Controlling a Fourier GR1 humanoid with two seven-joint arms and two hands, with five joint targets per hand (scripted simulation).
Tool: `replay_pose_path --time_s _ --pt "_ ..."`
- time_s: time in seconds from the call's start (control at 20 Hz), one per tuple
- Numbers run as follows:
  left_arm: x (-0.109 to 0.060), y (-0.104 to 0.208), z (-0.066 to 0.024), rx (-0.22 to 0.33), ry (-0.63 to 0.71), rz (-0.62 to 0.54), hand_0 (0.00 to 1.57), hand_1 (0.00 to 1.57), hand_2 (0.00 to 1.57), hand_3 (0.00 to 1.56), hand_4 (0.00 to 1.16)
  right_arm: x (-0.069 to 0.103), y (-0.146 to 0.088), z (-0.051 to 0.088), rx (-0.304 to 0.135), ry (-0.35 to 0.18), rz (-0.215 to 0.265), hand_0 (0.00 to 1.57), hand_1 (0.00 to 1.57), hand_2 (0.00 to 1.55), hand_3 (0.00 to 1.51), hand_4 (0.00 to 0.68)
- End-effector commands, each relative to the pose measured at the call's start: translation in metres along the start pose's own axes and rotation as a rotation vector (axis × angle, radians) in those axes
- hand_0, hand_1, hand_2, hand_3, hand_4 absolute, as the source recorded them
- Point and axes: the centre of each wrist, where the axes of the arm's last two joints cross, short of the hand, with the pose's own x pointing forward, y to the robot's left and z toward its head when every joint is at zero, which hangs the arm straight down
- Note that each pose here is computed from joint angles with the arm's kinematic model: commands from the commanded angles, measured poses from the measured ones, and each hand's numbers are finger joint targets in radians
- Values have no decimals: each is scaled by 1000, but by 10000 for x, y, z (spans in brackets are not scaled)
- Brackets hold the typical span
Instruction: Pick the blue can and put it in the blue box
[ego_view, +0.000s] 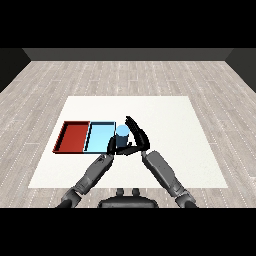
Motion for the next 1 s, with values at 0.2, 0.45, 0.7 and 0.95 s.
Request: replay_pose_path --time_s 0.2,0.45,0.7,0.95 --pt "-40 180 -80 14 13 -30 1571 1571 1571 1493 1125 199 -412 274 -66 -68 6 0 0 0 0 0" --pt "23 324 -120 41 -3 -88 1571 1571 1571 1492 1130 466 -488 787 -150 -119 -34 0 0 0 0 0" --pt "105 455 -141 109 39 -107 1571 1571 1571 1495 1136 779 -886 776 -234 -178 -13 0 0 0 0 0" --pt "-78 1041 -265 217 132 -212 1571 1571 1571 1493 1134 815 -1108 909 -304 -167 27 0 0 0 0 0"
